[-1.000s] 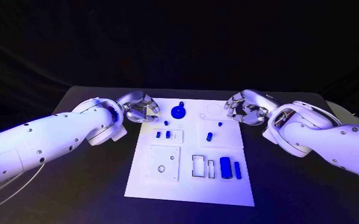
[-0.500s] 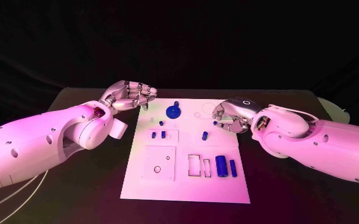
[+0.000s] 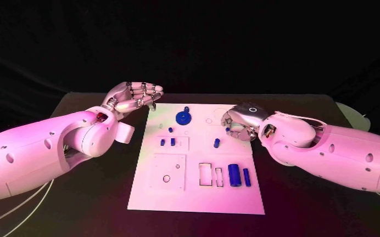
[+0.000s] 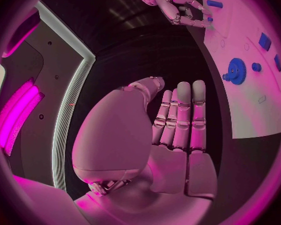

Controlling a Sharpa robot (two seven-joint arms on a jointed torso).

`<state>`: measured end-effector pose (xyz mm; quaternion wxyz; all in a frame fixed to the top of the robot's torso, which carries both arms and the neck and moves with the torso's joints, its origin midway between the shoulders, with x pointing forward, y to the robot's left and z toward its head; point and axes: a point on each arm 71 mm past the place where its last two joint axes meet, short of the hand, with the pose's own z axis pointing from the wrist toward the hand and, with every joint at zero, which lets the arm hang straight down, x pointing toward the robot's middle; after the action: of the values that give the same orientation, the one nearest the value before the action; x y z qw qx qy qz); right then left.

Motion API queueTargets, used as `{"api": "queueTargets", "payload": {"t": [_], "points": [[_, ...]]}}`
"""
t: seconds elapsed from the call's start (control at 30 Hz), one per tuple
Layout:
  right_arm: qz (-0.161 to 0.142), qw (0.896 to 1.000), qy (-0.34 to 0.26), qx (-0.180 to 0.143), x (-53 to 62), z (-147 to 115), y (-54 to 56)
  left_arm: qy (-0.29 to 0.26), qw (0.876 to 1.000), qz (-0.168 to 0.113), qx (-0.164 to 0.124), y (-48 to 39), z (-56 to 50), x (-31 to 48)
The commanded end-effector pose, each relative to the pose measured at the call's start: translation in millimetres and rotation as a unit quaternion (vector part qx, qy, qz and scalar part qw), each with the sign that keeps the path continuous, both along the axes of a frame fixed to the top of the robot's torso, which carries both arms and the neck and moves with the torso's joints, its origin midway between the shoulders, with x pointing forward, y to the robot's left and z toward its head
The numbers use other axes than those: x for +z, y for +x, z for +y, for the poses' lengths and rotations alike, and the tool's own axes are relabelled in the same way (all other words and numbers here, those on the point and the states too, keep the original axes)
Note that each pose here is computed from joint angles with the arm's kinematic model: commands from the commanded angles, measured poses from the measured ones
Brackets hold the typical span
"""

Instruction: Assemble the parts on the task board

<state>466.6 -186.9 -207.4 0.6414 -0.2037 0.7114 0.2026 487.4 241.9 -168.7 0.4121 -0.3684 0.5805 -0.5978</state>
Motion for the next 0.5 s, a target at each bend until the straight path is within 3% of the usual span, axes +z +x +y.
{"api": "queueTargets", "payload": {"t": [0.03, 0.5], "points": [[0.003, 1.0, -0.03, -0.001, -6.4, 0.4, 0.2, -0.019, 1.0, -0.006, 0.005, -0.3, -0.3, 2.8], [0.008, 0.999, -0.05, -0.002, -13.3, 2.3, 1.7, -0.018, 1.0, -0.001, 0.004, -0.7, 0.9, 2.3]]}}
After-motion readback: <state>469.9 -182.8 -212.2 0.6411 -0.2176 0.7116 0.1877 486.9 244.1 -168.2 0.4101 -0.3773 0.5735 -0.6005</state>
